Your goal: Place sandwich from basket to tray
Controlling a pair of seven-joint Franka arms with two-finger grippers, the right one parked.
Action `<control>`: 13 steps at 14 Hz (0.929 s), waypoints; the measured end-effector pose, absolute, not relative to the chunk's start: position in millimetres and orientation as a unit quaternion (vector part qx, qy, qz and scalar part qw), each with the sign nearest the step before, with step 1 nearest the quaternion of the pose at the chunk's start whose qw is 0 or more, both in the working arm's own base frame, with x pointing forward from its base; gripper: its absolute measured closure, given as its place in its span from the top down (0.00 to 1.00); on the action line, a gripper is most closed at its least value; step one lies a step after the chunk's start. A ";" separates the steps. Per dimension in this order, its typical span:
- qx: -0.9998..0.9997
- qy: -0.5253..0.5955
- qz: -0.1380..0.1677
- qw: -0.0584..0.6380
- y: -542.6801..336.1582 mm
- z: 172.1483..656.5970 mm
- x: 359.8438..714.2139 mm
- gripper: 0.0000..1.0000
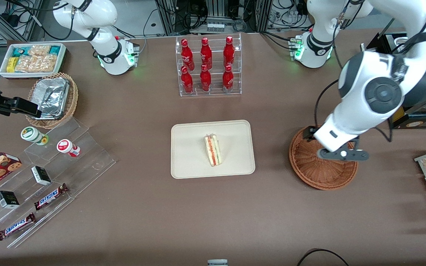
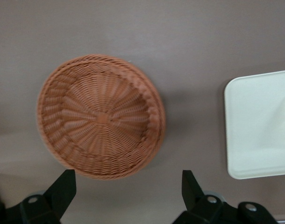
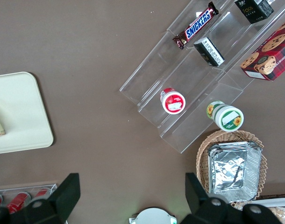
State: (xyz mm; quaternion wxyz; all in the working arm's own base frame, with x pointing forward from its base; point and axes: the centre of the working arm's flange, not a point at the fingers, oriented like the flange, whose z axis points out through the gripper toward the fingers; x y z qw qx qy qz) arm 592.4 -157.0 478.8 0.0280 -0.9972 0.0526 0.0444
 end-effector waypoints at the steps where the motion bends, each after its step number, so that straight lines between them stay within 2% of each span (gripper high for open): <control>1: -0.997 0.055 0.046 0.029 -147.0 484.3 588.2 1.00; 7: -0.997 0.048 0.052 0.037 -119.6 526.9 561.1 1.00; 13: -0.997 0.027 0.054 0.038 -76.8 546.8 553.7 1.00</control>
